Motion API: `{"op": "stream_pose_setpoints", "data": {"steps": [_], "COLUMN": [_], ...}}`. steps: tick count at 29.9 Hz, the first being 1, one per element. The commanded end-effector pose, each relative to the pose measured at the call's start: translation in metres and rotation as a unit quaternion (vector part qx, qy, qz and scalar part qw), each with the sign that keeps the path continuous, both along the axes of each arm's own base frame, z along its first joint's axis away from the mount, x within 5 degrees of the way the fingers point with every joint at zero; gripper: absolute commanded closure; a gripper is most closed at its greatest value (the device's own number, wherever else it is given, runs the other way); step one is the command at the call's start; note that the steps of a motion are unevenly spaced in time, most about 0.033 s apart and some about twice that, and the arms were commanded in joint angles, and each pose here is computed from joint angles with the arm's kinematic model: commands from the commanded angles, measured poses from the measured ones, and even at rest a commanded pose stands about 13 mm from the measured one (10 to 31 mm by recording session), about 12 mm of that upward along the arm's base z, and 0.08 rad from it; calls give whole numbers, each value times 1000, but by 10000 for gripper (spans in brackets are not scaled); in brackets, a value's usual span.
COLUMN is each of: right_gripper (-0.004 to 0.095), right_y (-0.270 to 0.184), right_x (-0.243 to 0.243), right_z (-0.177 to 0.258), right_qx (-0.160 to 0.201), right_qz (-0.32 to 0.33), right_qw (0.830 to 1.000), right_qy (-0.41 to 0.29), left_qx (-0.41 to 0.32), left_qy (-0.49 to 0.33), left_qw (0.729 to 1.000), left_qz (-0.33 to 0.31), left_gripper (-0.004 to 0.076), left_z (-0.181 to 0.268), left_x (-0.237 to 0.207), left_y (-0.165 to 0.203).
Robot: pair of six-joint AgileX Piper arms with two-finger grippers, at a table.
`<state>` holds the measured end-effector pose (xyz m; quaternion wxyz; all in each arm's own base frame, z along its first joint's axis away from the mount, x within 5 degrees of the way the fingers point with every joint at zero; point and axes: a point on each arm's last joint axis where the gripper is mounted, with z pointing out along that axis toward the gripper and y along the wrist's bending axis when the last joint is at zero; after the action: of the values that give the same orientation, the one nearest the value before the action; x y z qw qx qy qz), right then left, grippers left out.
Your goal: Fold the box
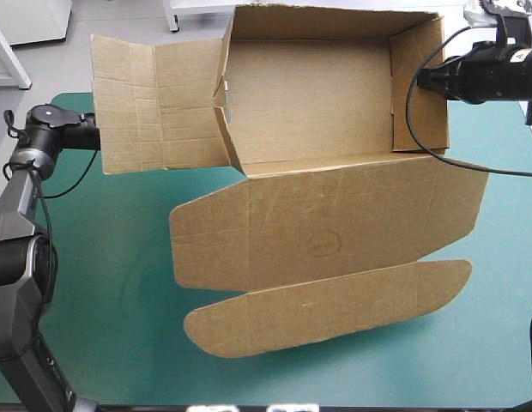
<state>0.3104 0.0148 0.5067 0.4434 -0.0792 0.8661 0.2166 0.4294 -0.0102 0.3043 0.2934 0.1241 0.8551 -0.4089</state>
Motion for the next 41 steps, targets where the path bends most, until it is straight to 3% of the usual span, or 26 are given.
{"op": "stream_pose_setpoints", "data": {"steps": [1,9,23,41], "right_gripper": [921,919,919,912], "right_y": [3,4,1,1], "right_x": [-17,5,40,50], "right_z": [22,5,-26,-37], "right_qx": [19,21,25,26], "right_qz": [8,14,14,18], "right_qw": [999,999,999,998], "right_qy": [-47,-19,26,46], "left_qx": [-68,-110,-127,-150], "left_qy": [-40,-95,-119,-101], "left_qw": [995,984,980,976], "left_qz": [-55,-101,-92,-119], "left_gripper": [732,732,732,732], "left_z": [45,84,137,150], "left_x": [-18,-42,-84,-102], "left_y": [-29,-66,-68,-93]}}
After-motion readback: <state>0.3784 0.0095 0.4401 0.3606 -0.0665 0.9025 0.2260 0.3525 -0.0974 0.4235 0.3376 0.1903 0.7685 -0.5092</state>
